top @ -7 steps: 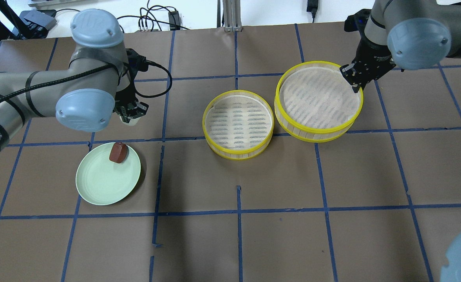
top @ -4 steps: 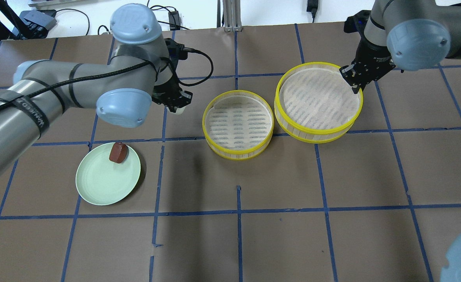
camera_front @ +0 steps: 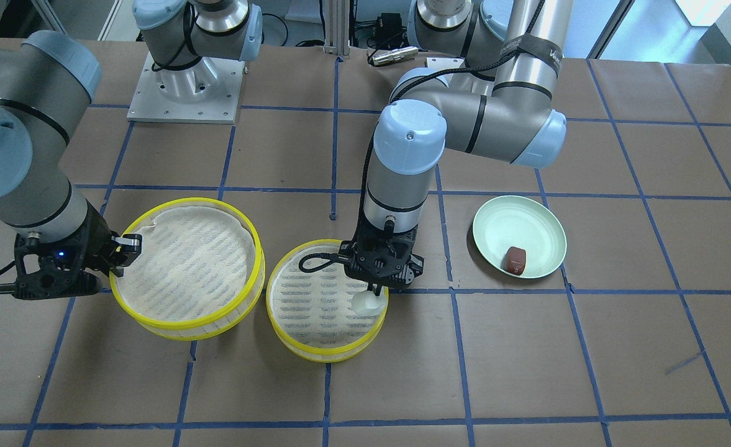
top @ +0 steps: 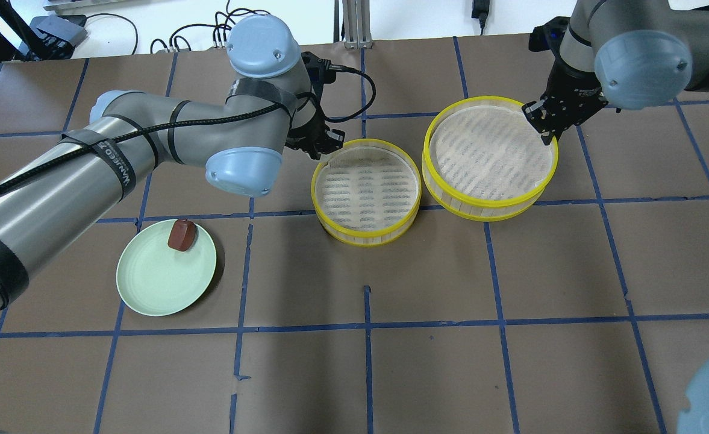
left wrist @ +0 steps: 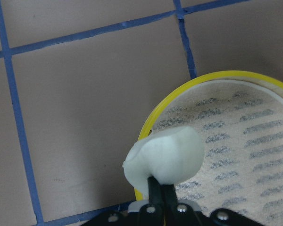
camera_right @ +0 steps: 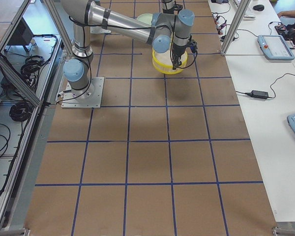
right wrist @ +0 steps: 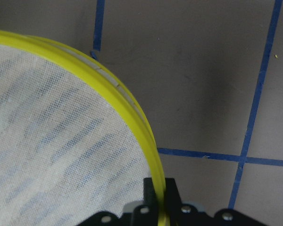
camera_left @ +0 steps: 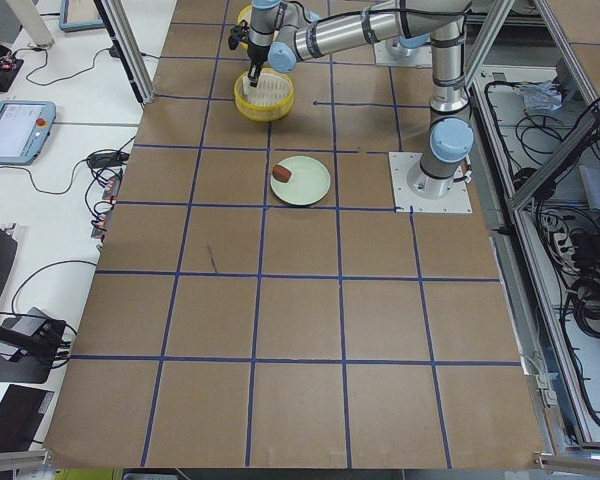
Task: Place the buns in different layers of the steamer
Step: 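Carry the white bun into the open bottom tier and release it with left gripper, then stack the top tier back onto the bottom tier while left gripper grasps the brown bun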
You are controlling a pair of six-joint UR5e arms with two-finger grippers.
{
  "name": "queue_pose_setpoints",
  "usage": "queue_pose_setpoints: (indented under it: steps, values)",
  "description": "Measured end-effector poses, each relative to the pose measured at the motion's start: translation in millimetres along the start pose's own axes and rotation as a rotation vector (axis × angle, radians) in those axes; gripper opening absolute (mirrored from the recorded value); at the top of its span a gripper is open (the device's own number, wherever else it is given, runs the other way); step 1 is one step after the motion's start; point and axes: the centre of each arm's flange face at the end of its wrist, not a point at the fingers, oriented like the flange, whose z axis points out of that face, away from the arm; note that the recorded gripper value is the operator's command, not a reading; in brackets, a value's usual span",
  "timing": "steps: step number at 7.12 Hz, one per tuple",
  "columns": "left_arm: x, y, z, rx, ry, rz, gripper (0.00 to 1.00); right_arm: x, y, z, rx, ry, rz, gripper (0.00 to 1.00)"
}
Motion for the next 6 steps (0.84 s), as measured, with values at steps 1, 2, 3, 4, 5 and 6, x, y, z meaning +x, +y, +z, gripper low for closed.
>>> queue_pose_setpoints:
  steps: [1, 2, 3, 4, 5, 6]
  values:
    - [2, 1, 4, -0.003, 0.001, 0.004, 1.0, 0, 0, 0, 0.0, -0.001, 0.011, 0.07]
    - [3, 2, 5, -0.005, 0.002, 0.007, 1.0, 0, 0, -1, -0.001, 0.001, 0.018, 0.07]
    - [2, 3, 2, -0.002, -0.003, 0.024, 1.0, -1, 1, -4, 0.001, 0.0, 0.03, 0.07]
    - [-6, 5, -3, -0.006, -0.032, 0.087, 1.0, -7, 2, -10, 0.007, -0.004, 0.065, 0.07]
    - [-29, 9, -1, -0.038, -0.099, 0.169, 1.0, -20, 3, -14, 0.014, -0.011, 0.11, 0.07]
    - [-65, 16, 0, -0.08, -0.157, 0.203, 1.0, -43, 2, -14, 0.018, -0.019, 0.154, 0.07]
